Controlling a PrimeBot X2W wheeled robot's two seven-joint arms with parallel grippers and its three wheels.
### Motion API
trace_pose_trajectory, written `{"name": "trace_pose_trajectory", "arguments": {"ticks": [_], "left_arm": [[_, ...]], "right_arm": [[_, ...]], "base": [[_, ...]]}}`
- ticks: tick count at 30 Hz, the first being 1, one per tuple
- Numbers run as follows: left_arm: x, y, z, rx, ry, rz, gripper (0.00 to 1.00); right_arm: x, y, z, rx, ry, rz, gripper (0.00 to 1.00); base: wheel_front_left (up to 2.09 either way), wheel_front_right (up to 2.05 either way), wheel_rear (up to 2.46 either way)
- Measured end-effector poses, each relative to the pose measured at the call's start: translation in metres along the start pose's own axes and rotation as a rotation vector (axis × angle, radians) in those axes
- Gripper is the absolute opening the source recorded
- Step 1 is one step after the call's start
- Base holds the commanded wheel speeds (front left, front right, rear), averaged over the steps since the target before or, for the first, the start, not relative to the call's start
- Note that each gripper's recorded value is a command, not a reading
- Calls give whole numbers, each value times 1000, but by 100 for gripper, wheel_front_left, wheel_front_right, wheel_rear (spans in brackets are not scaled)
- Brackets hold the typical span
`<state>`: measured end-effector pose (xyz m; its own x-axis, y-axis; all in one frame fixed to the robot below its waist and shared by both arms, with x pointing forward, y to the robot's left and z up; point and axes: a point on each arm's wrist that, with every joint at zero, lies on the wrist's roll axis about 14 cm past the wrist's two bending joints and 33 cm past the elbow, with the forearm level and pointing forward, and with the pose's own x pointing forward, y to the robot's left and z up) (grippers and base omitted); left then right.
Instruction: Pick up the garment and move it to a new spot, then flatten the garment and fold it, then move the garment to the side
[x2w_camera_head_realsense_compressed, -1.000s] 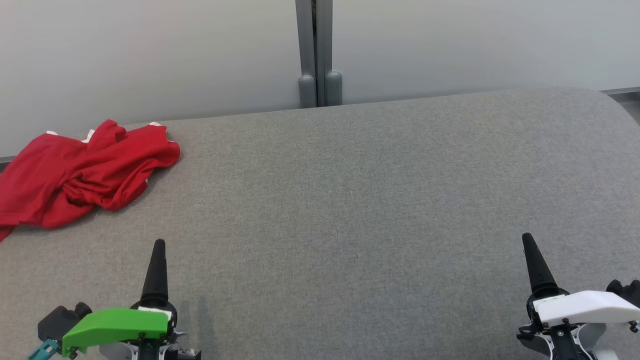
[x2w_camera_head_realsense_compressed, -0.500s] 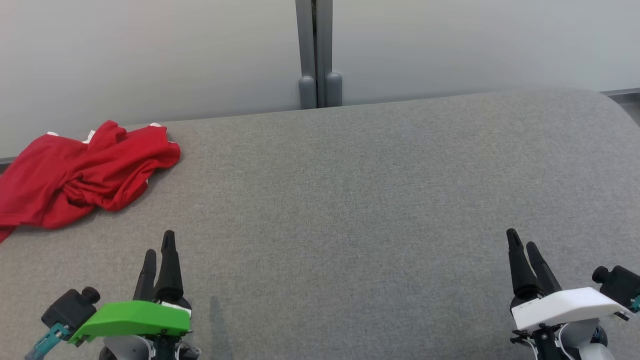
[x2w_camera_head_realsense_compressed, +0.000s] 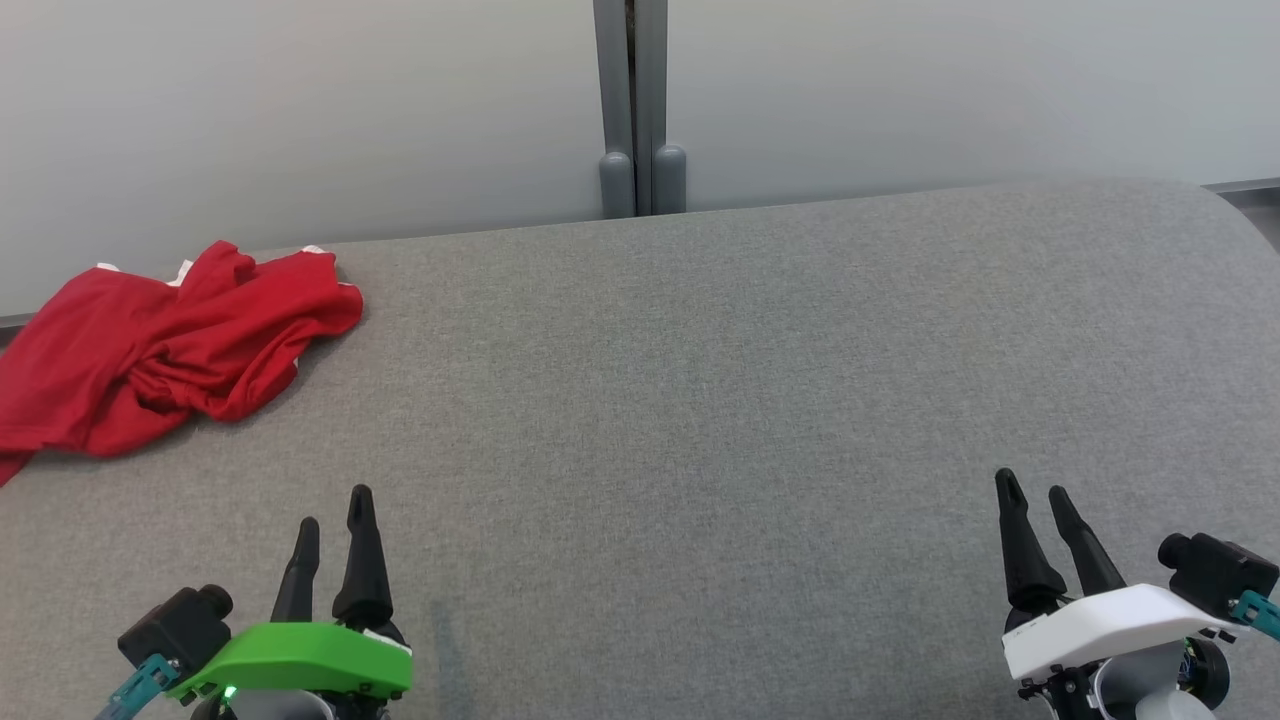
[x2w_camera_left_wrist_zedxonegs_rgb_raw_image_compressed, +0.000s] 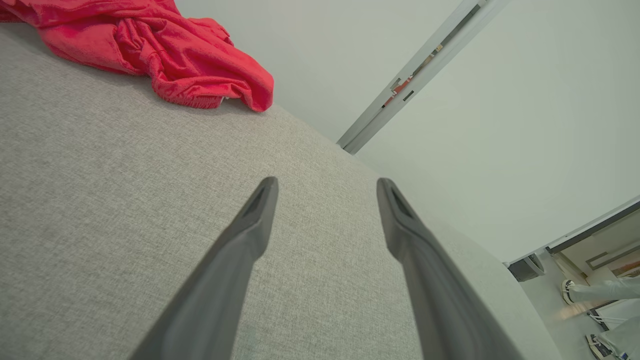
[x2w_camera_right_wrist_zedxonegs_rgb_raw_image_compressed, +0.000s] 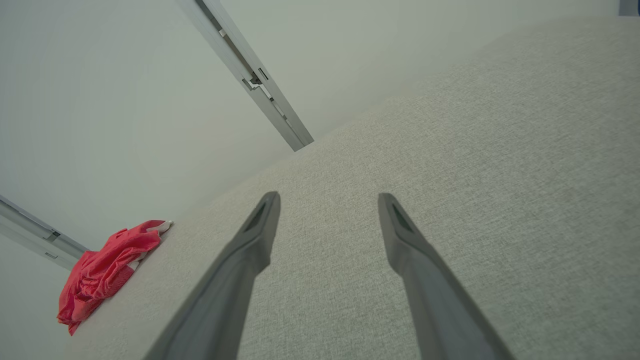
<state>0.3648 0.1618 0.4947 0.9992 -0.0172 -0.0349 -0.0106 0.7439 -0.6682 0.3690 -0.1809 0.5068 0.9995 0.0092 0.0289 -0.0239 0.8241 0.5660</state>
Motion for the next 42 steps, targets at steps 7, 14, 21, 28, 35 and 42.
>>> {"name": "trace_pose_trajectory", "arguments": {"ticks": [7,14,21,28,35,42], "left_arm": [[-1,3,-8,83,15,12,100],[-3,3,-12,154,19,6,100],[-4,6,-14,226,18,6,100],[-6,8,-16,273,21,5,100],[-8,9,-19,314,22,-2,100],[-11,9,-22,358,24,-10,100]], "right_arm": [[0,2,-1,-81,-3,13,100],[0,4,-2,-153,-6,25,100],[0,7,-1,-232,-13,43,100],[0,11,-2,-291,-18,61,100],[-1,14,-2,-344,-23,78,100],[-3,18,-1,-396,-34,95,100]], "base": [[0,0,0],[0,0,0],[0,0,0],[0,0,0],[0,0,0],[0,0,0]]}}
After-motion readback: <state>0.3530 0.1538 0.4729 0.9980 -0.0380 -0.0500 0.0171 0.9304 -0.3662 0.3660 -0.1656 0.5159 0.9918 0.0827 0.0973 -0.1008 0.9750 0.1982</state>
